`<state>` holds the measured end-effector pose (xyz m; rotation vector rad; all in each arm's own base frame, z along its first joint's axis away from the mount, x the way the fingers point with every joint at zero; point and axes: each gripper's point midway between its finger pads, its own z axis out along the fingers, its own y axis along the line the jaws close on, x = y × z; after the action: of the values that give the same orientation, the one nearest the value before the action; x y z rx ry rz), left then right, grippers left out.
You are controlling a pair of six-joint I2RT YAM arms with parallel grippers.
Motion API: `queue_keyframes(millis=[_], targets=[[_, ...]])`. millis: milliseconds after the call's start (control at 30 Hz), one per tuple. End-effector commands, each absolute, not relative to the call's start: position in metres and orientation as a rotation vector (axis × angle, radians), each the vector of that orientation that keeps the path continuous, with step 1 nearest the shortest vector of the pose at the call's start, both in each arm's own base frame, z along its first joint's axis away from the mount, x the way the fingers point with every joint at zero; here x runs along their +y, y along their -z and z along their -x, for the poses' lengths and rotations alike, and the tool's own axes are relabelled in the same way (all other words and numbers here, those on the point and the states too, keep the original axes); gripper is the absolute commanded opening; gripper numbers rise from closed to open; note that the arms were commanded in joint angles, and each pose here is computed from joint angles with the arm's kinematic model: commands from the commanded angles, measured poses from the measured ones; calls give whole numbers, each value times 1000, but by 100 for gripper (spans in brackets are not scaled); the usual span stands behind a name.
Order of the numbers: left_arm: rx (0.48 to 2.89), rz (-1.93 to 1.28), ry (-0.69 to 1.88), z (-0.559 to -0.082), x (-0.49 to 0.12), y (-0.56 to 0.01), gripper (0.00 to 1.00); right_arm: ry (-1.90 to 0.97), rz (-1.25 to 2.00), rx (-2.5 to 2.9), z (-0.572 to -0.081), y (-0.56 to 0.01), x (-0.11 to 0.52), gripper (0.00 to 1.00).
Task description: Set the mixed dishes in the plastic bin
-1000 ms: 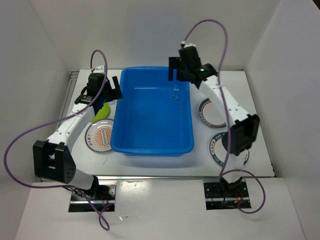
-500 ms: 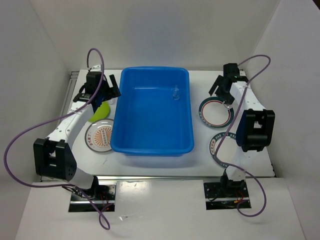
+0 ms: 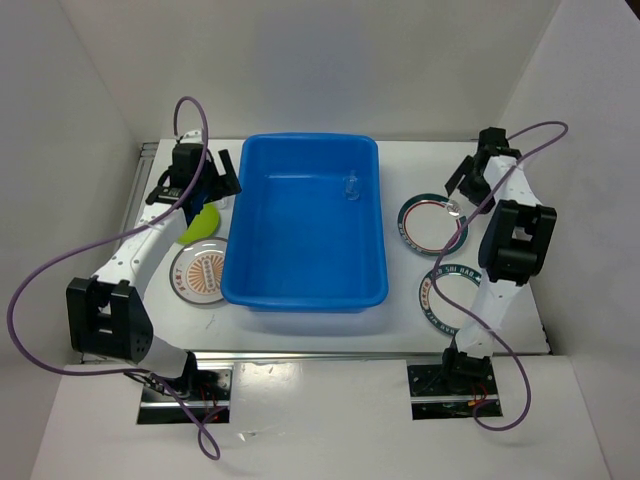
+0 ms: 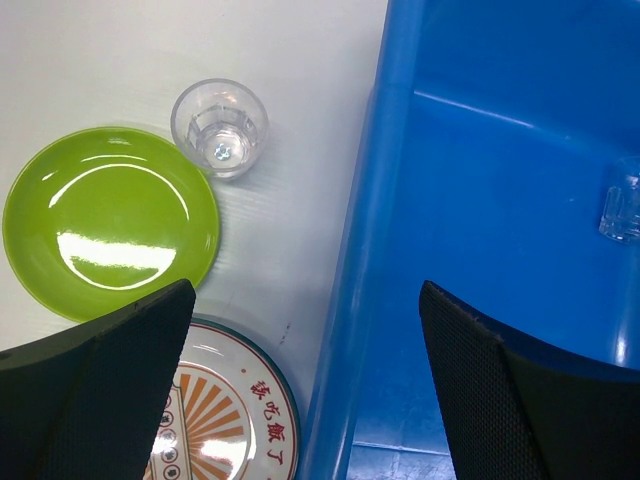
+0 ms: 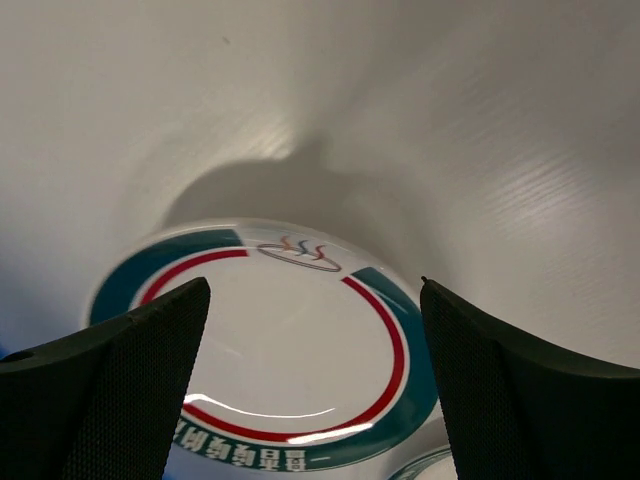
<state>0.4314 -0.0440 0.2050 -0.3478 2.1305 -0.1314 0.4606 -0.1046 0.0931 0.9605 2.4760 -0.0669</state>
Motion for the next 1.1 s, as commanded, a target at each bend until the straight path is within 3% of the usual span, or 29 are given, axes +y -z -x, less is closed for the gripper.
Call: queue_keyframes(millis=[0,467,600,800,967,1067], targets=[[2082,331,130,-430,-41,-223,100,100,-925,2607,-440,-76,-106,91],[2083,312,119,-430,-41,-226,100,-18,-948,2643,-393,-66,-103,63],[2070,307,103,-432,-38,-231,100,-88,-939,2654,-387,-59,-92,50],[2074,297,122,-432,-42,-229,100,-140,-932,2658,-385,-56,-84,47],[2072,302,113,-432,-40,-229,100,-205,-910,2636,-387,-56,-77,31],[2072,302,113,-432,-40,-229,100,-233,-913,2622,-387,-55,-73,31]])
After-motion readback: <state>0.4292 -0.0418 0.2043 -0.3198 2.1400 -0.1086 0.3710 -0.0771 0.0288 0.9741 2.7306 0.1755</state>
